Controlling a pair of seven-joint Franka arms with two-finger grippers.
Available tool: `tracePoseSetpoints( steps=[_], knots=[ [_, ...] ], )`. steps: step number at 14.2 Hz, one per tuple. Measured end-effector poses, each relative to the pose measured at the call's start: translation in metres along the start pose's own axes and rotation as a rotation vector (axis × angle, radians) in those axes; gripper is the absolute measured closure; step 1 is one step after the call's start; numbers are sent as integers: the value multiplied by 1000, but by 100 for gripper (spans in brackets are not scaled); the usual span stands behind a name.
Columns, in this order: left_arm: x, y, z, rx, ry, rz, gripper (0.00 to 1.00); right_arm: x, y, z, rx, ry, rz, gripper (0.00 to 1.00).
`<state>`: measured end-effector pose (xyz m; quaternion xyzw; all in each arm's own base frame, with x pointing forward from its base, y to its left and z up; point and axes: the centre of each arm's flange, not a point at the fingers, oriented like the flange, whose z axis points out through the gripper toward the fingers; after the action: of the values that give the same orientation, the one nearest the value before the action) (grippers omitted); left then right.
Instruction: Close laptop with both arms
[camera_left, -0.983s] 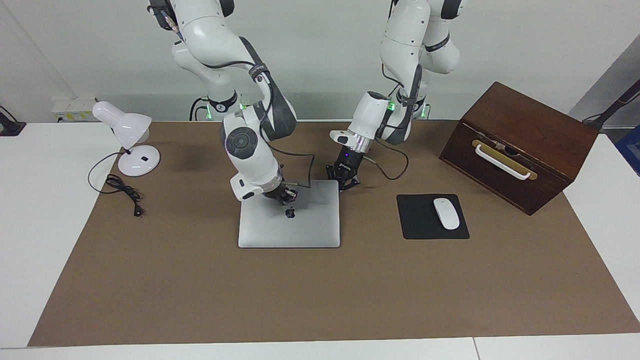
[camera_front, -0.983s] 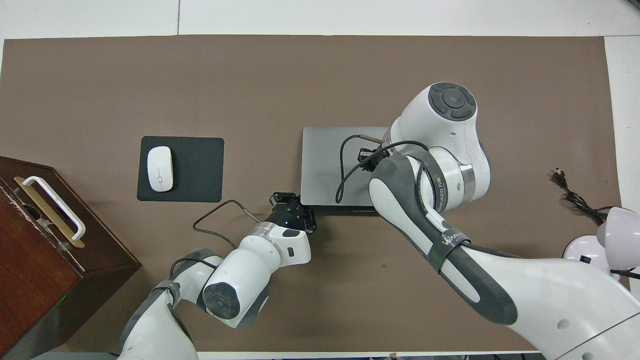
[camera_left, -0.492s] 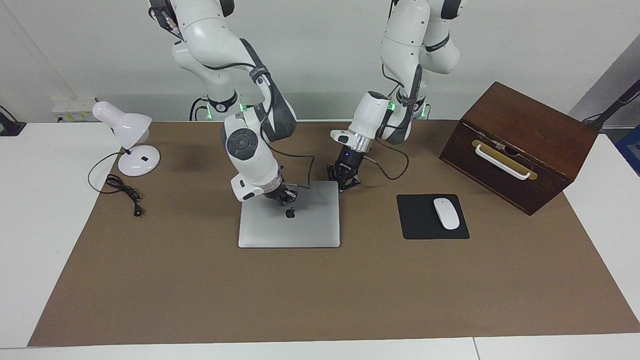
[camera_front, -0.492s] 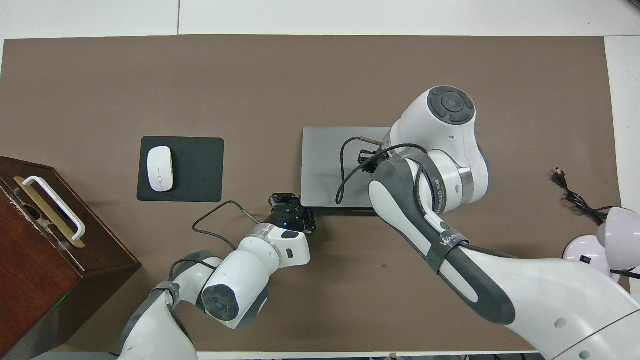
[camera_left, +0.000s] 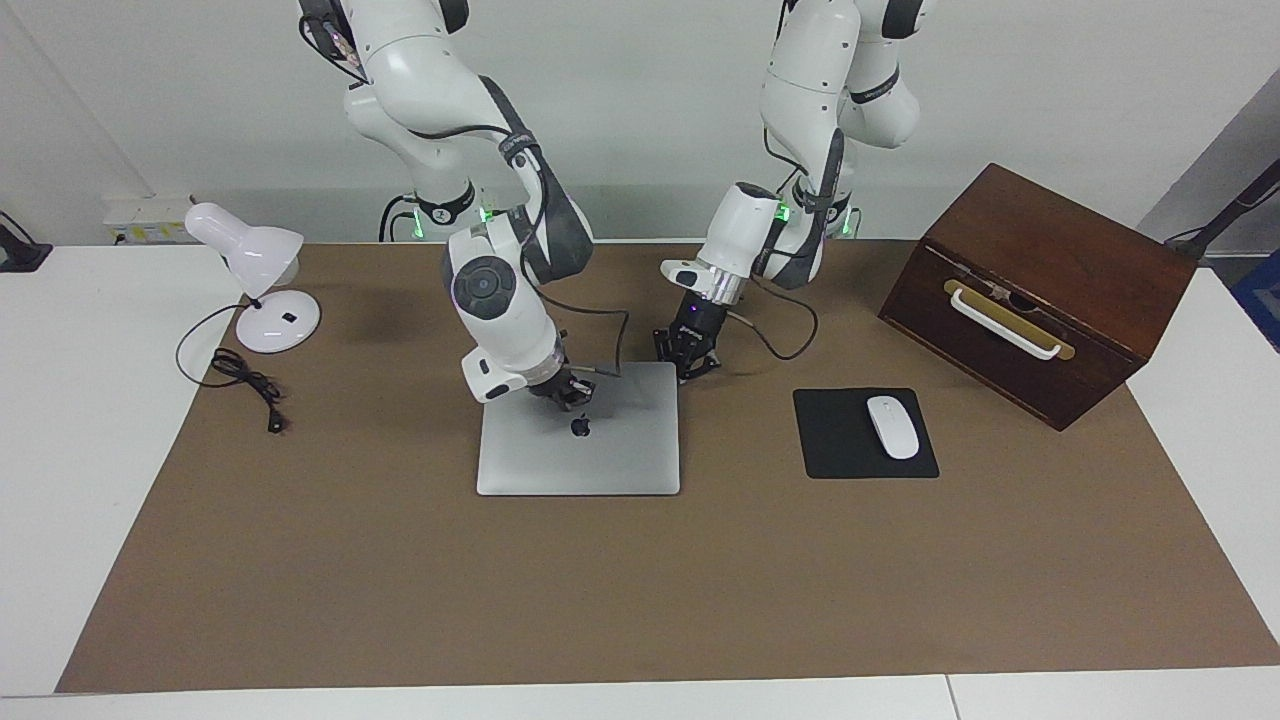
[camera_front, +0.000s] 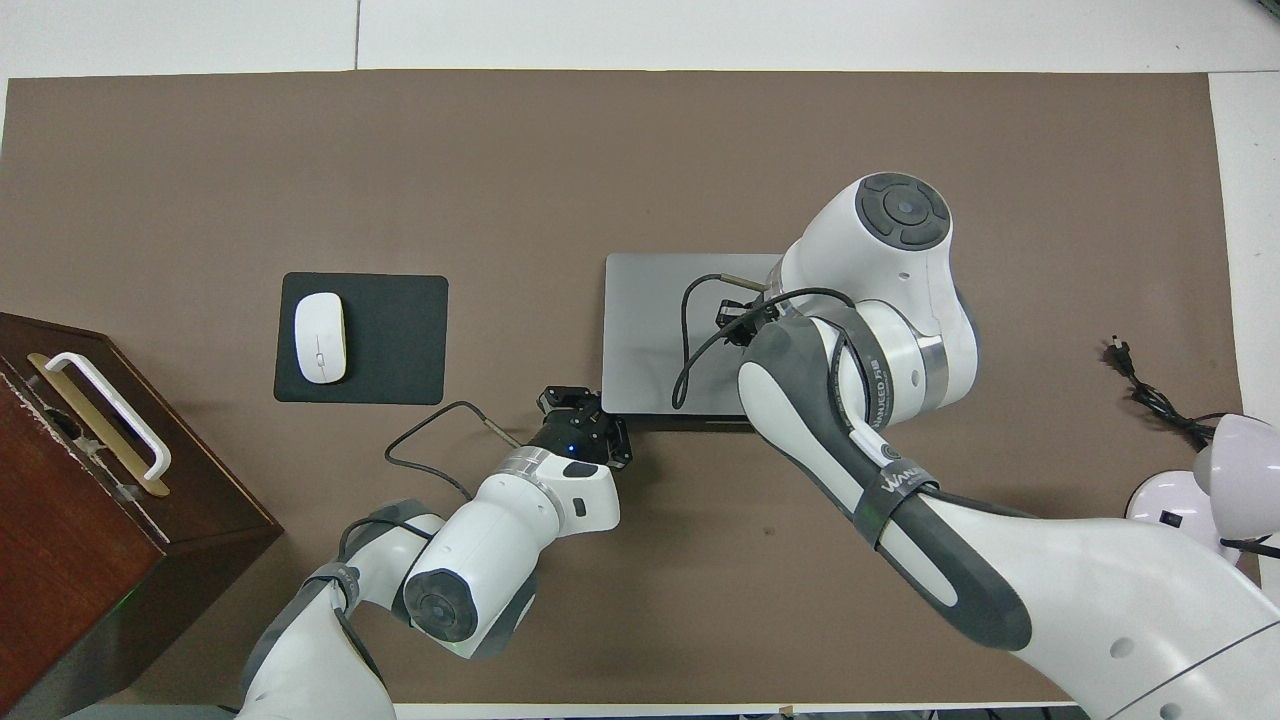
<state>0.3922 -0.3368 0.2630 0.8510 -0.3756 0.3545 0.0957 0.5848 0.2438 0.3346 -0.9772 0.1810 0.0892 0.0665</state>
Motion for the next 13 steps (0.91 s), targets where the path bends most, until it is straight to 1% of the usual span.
tracePoseSetpoints(
  steps=[4, 7, 10, 13],
  knots=[
    [0, 0, 0, 0, 0, 2, 99, 0, 0, -3, 4, 5, 1, 99],
    [0, 0, 0, 0, 0, 2, 99, 1, 0, -18, 20, 28, 6, 99],
    [0, 0, 0, 0, 0, -2, 99, 5, 9, -44, 44, 63, 23, 99],
    [0, 0, 0, 0, 1, -19, 99, 23, 39, -86, 83, 119, 64, 99]
  ],
)
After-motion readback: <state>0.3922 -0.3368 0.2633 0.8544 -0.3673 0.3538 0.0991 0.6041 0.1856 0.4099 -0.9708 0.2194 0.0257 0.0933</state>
